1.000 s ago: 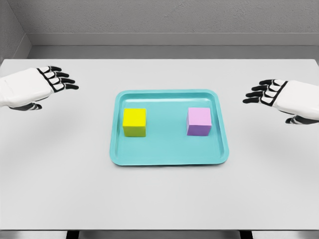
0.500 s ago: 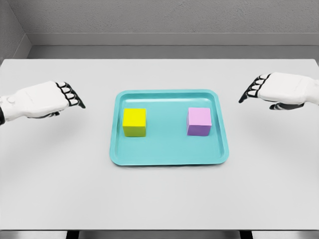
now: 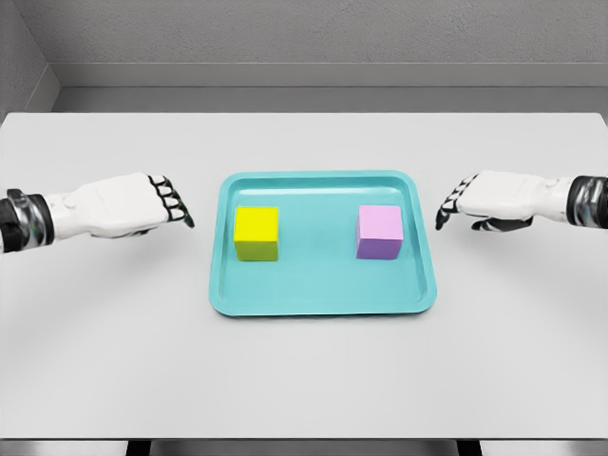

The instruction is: Push two cubes

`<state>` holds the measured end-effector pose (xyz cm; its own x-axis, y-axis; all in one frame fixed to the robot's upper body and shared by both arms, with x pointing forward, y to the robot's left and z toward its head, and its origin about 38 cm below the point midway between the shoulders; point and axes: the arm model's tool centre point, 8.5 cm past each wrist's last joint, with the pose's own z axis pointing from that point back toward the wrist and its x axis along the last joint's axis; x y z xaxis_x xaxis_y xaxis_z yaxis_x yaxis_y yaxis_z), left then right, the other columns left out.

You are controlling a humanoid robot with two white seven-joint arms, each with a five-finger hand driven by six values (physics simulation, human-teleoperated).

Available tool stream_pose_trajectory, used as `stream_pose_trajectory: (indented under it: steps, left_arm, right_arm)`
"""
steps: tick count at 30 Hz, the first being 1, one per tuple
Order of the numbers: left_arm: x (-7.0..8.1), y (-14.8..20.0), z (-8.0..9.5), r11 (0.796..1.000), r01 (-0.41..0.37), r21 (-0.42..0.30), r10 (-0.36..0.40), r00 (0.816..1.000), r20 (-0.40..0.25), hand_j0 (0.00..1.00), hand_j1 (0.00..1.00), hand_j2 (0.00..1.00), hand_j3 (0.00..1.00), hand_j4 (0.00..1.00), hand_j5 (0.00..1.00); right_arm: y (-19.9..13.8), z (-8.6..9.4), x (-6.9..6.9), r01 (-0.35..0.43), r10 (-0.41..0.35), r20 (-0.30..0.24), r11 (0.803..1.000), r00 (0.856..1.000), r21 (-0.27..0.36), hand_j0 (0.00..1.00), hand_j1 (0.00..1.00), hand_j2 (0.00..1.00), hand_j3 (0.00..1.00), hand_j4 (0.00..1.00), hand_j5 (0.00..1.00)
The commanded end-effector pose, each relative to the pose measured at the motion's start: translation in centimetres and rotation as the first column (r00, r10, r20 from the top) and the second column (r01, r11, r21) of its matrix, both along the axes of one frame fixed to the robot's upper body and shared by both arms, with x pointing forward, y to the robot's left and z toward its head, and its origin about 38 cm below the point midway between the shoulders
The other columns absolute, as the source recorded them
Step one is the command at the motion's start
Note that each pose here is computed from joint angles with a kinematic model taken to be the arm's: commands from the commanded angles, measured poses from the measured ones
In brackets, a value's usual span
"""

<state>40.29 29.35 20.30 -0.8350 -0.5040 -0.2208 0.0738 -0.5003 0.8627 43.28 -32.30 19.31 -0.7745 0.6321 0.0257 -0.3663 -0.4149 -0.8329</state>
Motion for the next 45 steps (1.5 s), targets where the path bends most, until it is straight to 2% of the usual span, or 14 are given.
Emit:
stream_pose_trajectory:
  steps: [1, 4, 17, 28, 30, 34, 41, 45]
  left_arm:
    - [-0.3, -0.7, -1.3, 1.000, 0.015, 0.012, -0.015, 0.999, -0.038, 0.75, 0.75, 0.75, 0.75, 0.75, 0.75]
    - [-0.2, -1.8, -1.6, 0.999, 0.033, 0.002, -0.033, 0.998, -0.046, 0.75, 0.75, 0.75, 0.75, 0.75, 0.75]
    - [0.9, -3.7, -1.8, 0.999, 0.054, 0.001, -0.054, 0.998, -0.033, 0.75, 0.75, 0.75, 0.75, 0.75, 0.75]
    - [0.9, -4.6, -2.1, 0.998, 0.067, -0.007, -0.068, 0.997, -0.044, 0.75, 0.75, 0.75, 0.75, 0.75, 0.75]
    - [0.9, -4.7, -2.1, 0.998, 0.069, -0.009, -0.069, 0.997, -0.045, 0.75, 0.75, 0.75, 0.75, 0.75, 0.75]
    - [0.8, -5.3, -2.2, 0.997, 0.078, -0.017, -0.079, 0.996, -0.045, 0.75, 0.75, 0.75, 0.75, 0.75, 0.75]
    - [0.9, -6.1, -2.0, 0.996, 0.090, -0.024, -0.091, 0.995, -0.040, 0.75, 0.75, 0.75, 0.75, 0.75, 0.75]
    - [0.9, -6.8, -2.0, 0.995, 0.099, -0.026, -0.100, 0.994, -0.044, 0.75, 0.75, 0.75, 0.75, 0.75, 0.75]
  right_arm:
    - [0.4, -0.5, 0.2, 0.001, -0.001, -0.008, 1.000, 1.000, 0.008, 0.61, 0.61, 0.61, 0.61, 0.61, 0.61]
    - [0.7, -0.1, 0.4, -0.005, 0.005, 0.003, 1.000, 1.000, 0.011, 0.60, 0.60, 0.60, 0.60, 0.60, 0.60]
    - [2.9, -0.8, 0.6, -0.042, 0.042, 0.007, 0.999, 0.999, 0.019, 0.60, 0.60, 0.60, 0.60, 0.60, 0.60]
    - [4.5, -1.3, 0.9, -0.064, 0.064, 0.014, 0.998, 0.998, 0.021, 0.60, 0.60, 0.60, 0.60, 0.60, 0.60]
    - [4.6, -1.9, 1.2, -0.065, 0.065, -0.005, 0.998, 0.998, 0.004, 0.60, 0.60, 0.60, 0.60, 0.60, 0.60]
    - [5.3, -2.1, 1.2, -0.076, 0.076, -0.007, 0.997, 0.997, 0.013, 0.60, 0.60, 0.60, 0.60, 0.60, 0.60]
    - [5.5, -2.0, 1.0, -0.086, 0.086, -0.004, 0.996, 0.996, 0.017, 0.60, 0.60, 0.60, 0.60, 0.60, 0.60]
    - [6.3, -1.3, 0.7, -0.113, 0.112, 0.015, 0.993, 0.994, 0.021, 0.60, 0.60, 0.60, 0.60, 0.60, 0.60]
